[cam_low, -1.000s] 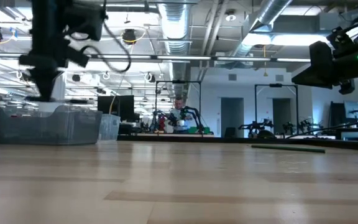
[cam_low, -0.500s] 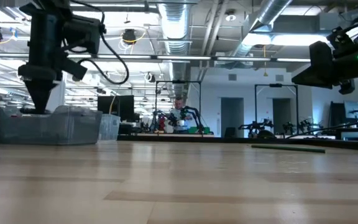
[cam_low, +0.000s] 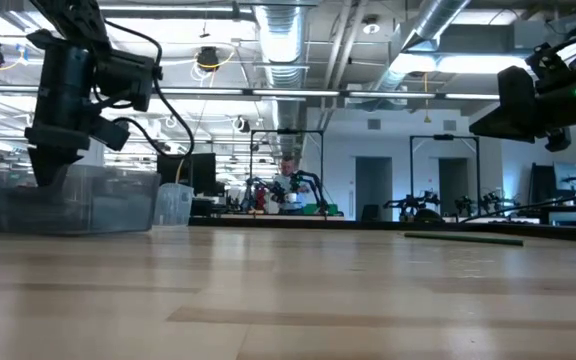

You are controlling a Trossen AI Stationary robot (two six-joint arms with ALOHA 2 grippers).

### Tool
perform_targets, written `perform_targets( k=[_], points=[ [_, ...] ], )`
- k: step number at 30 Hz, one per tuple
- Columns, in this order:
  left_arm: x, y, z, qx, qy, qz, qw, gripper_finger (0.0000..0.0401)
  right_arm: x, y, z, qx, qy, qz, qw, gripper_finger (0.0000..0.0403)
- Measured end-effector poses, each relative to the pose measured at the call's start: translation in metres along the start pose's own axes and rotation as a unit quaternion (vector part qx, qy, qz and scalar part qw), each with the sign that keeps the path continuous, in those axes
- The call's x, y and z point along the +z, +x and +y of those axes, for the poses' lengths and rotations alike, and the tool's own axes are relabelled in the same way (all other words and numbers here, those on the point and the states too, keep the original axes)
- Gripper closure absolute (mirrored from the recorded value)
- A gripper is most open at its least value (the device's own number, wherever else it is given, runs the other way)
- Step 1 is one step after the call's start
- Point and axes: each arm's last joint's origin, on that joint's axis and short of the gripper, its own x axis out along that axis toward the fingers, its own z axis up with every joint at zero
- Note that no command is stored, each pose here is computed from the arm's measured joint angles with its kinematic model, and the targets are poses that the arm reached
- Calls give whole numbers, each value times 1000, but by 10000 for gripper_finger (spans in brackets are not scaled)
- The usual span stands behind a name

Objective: Sort pens & pencils
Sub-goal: Put the silver pen into the black bin, then put the green pencil into the white bin

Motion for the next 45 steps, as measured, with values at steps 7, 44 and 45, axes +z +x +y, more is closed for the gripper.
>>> perform_targets(
  k=[7,44,45],
  points=[
    [1,0,1,-2,-3,-4,1000,374,0,0,0,0,0,0,1000,321],
    [39,-73,-11,-6,44,-180,983,318,0,0,0,0,0,0,1000,321],
    [42,-80,-12,-15,42,-201,978,318,0,0,0,0,0,0,1000,321]
  ],
)
